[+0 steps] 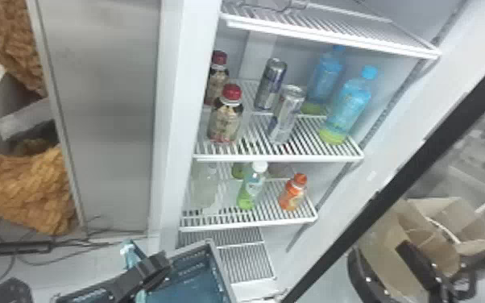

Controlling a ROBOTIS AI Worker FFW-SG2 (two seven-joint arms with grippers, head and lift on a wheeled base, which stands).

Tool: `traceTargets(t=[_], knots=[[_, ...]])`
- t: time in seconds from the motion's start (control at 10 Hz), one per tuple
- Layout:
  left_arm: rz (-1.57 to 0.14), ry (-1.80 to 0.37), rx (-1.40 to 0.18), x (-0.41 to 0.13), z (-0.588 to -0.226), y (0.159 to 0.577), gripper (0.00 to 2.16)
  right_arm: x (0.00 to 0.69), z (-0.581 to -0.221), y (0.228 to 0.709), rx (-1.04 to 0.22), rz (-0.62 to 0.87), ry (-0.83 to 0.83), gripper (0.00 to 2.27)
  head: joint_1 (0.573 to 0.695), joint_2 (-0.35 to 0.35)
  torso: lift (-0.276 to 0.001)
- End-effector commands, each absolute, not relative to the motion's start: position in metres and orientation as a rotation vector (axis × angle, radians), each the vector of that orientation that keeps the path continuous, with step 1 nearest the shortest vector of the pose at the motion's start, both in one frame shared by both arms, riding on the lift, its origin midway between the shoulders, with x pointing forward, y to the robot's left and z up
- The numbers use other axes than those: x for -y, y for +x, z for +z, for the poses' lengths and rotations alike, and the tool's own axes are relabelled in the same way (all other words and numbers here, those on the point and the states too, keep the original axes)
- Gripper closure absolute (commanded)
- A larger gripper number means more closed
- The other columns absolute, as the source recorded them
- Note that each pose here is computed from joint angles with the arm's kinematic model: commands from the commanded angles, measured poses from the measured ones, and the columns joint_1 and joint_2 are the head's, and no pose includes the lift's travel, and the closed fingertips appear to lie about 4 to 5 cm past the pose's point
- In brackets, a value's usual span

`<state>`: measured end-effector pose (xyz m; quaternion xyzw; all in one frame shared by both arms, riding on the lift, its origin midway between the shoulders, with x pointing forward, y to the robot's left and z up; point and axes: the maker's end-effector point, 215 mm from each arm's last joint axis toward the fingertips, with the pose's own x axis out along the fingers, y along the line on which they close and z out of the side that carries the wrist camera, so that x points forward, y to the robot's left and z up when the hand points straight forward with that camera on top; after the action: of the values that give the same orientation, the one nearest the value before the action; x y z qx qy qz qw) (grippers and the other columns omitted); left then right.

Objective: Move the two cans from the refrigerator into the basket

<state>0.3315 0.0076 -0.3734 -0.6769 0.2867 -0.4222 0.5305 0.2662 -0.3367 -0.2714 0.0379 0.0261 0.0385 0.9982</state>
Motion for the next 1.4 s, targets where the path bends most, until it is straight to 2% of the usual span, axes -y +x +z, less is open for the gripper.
traceTargets(t=[0.0,0.7,1.3], knots=[[-1.006,-1.615,-0.681,-0.009,-0.373,0.332,1.19,0.337,-0.278,0.266,-0.068,0.078,0.073,0.15,0.695,-0.350,-0.031],[-0.993,-1.606,-0.668,-0.016,-0.374,0.338,1.19,0.338,-0.304,0.286,-0.117,0.081,0.041,0.14,0.695,-0.350,-0.031],[-1.001,-1.604,-0.676,-0.012,-0.373,0.337,1.19,0.330,-0.304,0.357,-0.001,0.090,0.095,0.14,0.695,-0.350,-0.031]])
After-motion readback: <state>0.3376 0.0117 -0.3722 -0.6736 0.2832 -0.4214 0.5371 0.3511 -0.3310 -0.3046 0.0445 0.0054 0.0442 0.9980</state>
